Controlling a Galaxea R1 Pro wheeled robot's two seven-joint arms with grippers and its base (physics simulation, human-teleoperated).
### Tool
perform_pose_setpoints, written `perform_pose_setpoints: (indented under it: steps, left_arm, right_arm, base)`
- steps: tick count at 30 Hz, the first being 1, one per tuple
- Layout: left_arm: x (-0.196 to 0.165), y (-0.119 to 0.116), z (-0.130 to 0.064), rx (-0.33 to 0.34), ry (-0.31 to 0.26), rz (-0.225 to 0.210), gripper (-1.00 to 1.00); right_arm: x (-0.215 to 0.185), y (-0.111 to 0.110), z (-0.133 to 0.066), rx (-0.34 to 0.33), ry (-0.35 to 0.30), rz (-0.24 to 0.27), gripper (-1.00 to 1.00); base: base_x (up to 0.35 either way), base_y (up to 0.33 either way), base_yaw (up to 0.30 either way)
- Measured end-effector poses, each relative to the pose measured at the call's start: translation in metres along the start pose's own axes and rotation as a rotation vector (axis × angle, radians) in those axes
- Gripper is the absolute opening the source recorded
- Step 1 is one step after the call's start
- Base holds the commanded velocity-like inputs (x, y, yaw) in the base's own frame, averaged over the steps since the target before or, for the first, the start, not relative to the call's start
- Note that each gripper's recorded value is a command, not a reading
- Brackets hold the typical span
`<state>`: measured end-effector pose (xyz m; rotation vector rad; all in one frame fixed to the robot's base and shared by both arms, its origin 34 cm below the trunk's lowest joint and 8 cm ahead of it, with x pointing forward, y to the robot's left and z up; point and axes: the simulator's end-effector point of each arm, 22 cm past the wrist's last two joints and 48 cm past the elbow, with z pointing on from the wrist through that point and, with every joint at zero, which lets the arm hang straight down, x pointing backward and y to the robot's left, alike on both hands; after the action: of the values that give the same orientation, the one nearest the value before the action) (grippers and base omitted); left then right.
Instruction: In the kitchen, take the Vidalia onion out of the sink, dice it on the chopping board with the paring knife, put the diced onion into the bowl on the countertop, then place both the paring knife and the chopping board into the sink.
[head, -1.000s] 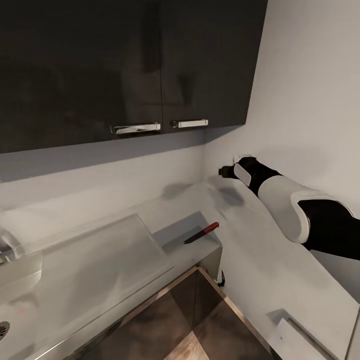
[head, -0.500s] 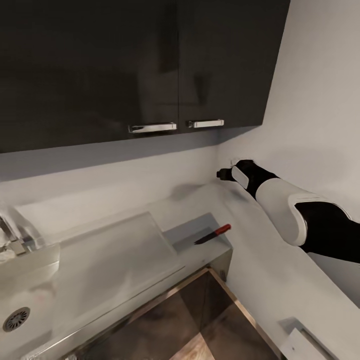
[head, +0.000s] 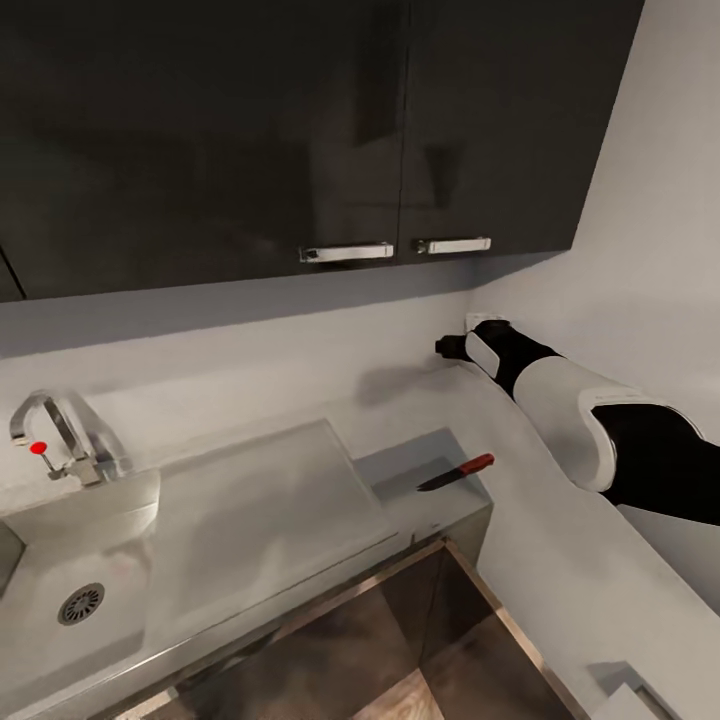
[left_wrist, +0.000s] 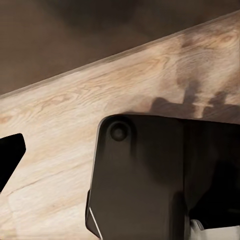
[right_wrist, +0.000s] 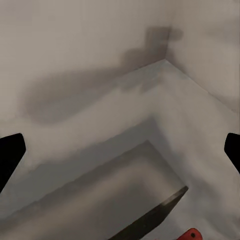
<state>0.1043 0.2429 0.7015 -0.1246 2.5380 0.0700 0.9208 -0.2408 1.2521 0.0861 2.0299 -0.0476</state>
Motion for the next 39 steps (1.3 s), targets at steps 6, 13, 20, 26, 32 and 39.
perform_pose_setpoints:
  steps: [6,13,20,26,32,39]
  left_arm:
    - [0.002,0.0,-0.002,-0.001,0.01,0.001,1.0]
    - [0.009,0.002,-0.005,-0.003,0.031,0.005,1.0]
    - [0.013,0.003,-0.007,-0.005,0.045,0.007,1.0]
    - [0.015,0.003,-0.009,-0.005,0.055,0.008,1.0]
    - [0.017,0.003,-0.011,-0.006,0.064,0.009,1.0]
    - [0.02,0.004,-0.013,-0.007,0.075,0.009,1.0]
  right_arm:
    - [0.004,-0.002,0.005,0.003,0.005,0.001,1.0]
    - [0.019,-0.014,0.015,0.019,0.025,0.003,1.0]
    - [0.032,-0.02,0.022,0.027,0.043,0.005,1.0]
    - [0.038,-0.029,0.028,0.04,0.053,0.007,1.0]
    - [0.038,-0.034,0.034,0.047,0.034,0.01,1.0]
    - [0.041,-0.036,0.04,0.052,0.025,0.011,1.0]
  base:
    - [0.0,0.0,0.004]
    - [0.0,0.0,0.0]
    - [0.0,0.0,0.0]
    - [0.0,0.0,0.0]
    - [0.0,0.0,0.0]
    - [0.0,0.0,0.0]
